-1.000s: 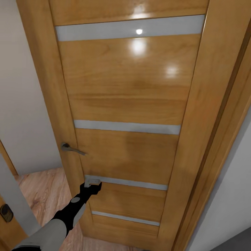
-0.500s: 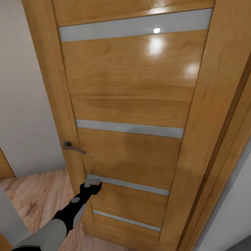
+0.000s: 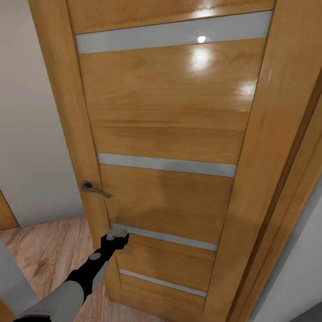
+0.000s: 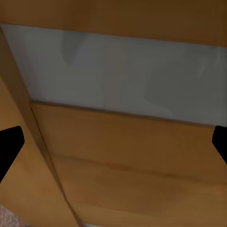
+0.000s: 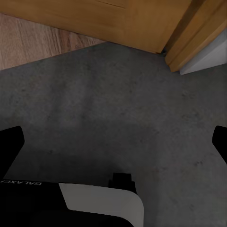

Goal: Move the two storage containers from the living room to the garage. In the garage, place one container on the floor and stack the other container on top of it (either order is fine).

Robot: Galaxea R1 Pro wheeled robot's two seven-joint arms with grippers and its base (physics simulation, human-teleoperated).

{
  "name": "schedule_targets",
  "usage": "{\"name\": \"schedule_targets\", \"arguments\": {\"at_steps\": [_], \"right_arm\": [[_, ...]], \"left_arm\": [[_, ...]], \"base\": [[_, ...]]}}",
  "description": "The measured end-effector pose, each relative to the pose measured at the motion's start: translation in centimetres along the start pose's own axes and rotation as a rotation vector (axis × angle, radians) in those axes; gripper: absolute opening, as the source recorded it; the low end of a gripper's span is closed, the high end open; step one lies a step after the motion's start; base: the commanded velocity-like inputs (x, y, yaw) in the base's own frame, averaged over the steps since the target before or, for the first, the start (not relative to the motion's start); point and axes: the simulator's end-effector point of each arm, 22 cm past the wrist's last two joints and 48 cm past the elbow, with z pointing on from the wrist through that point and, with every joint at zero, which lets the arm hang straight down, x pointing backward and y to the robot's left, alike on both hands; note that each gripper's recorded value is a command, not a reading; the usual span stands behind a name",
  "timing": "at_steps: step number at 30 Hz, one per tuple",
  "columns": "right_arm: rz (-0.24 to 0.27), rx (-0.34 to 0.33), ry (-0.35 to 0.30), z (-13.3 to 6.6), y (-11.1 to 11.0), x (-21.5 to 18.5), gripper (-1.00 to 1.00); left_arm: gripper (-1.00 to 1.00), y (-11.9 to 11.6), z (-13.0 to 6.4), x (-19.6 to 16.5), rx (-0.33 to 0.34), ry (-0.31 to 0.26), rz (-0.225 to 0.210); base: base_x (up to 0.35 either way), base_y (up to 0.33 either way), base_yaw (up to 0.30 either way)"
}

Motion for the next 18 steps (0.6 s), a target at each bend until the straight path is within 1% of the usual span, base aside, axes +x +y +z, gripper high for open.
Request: {"name": "schedule_targets", "arguments": {"at_steps": [11,14,18], "right_arm": [[0.000,0.001,0.000,0.00,-0.01,0.00,1.00],[0.001,0.000,0.000,0.00,0.00,0.00,1.00],[0.002,0.000,0.000,0.00,0.00,0.00,1.00]], "left_arm": [[1.00,0.01,0.00,0.01,0.000,0.000,0.000],[1.00,0.22,-0.02,0.06,-0.007,0.001,-0.002],[1.00,0.25,-0.02,0.13,-0.007,0.002,-0.001]], "base": [[0.000,0.000,-0.008],[0.000,0.000,-0.142],[0.000,0.000,-0.209]]}}
